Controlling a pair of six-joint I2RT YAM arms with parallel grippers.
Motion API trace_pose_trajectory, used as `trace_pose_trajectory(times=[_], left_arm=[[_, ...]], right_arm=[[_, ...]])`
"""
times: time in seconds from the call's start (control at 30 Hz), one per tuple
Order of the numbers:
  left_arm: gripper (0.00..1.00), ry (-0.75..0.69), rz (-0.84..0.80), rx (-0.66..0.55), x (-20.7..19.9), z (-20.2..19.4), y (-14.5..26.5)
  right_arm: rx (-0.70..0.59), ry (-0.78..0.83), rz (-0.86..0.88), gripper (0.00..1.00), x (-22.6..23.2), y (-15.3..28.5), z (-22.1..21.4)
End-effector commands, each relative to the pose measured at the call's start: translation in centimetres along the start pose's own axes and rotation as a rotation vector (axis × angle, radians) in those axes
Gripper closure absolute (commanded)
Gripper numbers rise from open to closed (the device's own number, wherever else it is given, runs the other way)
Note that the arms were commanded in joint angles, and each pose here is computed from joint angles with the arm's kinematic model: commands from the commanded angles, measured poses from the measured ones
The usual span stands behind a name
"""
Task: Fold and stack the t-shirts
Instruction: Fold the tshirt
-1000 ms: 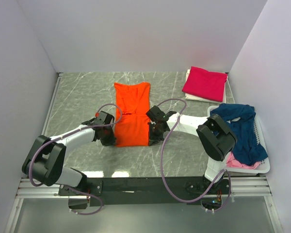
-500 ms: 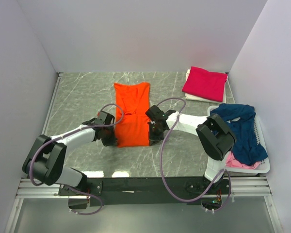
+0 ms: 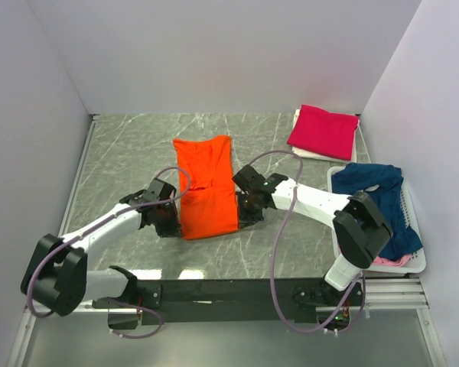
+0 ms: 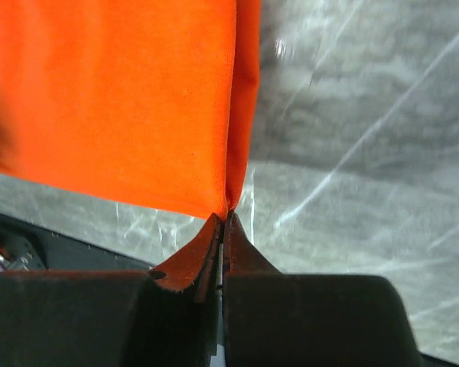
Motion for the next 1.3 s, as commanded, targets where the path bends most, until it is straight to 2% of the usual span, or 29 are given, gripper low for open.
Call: trace_pose_trajectory(times=[0.0, 0.47, 0.63, 1.0, 1.27], left_arm=[[1.00, 0.009, -0.019, -0.001, -0.4, -0.3, 2.4], [1.00, 0.051, -0.156, -0.011, -1.7, -2.3, 8.3], [1.00, 0.062, -0.238, -0.106, -4.1, 0.1, 11.9], [1.00, 0.058, -0.248, -0.153, -5.3, 3.1, 9.5], [1.00, 0.079, -0.270, -0.223, -6.1, 7.4, 8.9]], right_arm=[[-0.032, 0.011, -0.056, 1.00, -1.3, 2.0, -1.1], [-0.058, 0.018, -0.041, 1.00, -2.6, 7.7, -5.3], [-0.128, -0.023, 0.031, 1.00, -2.0, 10.9, -5.4], [-0.323, -0.061, 0.009, 1.00, -0.1, 11.2, 0.3], [-0.401, -0.058, 0.015, 1.00, 1.8, 12.6, 5.8]])
Point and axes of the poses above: each gripper's point midway between its finger pads, its own y axis back along the fingers, its own x axis along the line the jaws close on, z = x × y, the point moved 8 cm from there along y, back along the fingers, and after that the axes turned 13 degrees about -y, right-handed, at the moved point
